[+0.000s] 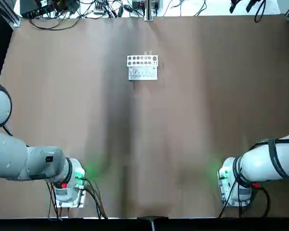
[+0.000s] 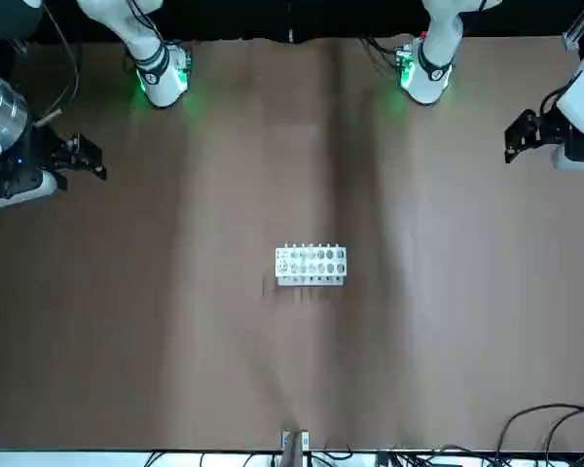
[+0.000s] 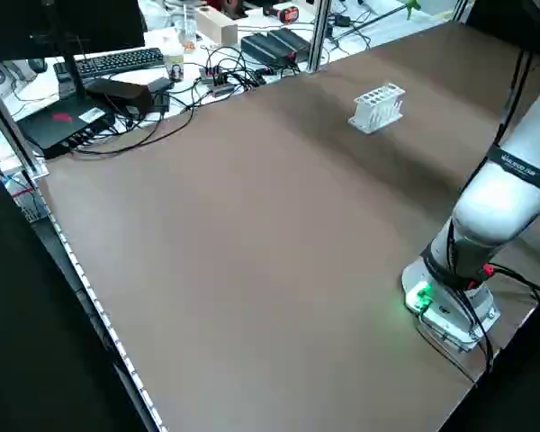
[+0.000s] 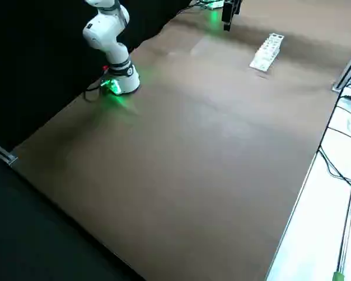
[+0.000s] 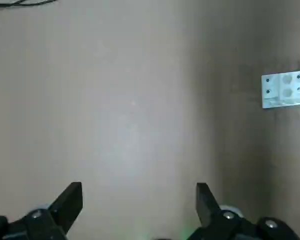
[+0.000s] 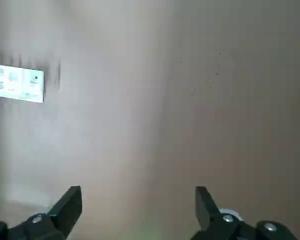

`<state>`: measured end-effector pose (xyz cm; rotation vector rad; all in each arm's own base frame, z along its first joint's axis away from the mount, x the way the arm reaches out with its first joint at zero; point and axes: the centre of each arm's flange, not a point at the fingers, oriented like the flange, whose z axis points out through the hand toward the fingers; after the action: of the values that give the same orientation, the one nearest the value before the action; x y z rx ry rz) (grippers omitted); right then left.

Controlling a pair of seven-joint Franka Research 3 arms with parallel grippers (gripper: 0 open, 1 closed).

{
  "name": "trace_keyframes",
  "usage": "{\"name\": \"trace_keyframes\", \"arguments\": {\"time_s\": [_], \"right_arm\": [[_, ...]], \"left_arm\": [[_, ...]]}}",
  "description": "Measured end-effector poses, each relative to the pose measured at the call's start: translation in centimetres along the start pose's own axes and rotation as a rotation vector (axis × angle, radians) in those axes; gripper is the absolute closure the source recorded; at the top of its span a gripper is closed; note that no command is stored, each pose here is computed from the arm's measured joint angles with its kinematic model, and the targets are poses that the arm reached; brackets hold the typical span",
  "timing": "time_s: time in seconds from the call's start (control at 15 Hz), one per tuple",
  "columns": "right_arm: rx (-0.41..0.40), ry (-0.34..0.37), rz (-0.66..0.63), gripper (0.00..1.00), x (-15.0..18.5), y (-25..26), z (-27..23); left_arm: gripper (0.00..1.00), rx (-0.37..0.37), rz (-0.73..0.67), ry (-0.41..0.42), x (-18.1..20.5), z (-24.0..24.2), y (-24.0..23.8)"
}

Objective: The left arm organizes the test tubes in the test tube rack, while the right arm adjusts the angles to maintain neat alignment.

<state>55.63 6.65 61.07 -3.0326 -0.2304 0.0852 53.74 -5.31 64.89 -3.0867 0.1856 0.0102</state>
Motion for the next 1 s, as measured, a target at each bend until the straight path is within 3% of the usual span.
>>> {"name": "trace_keyframes", "arguments": {"time_s": [1.0], "right_arm": [[0.000,-0.005,-0.004,0.00,0.0,-0.2,0.1]], "left_arm": [[0.00,-0.001,0.050,-0.029,0.6,1.5,4.9]]}}
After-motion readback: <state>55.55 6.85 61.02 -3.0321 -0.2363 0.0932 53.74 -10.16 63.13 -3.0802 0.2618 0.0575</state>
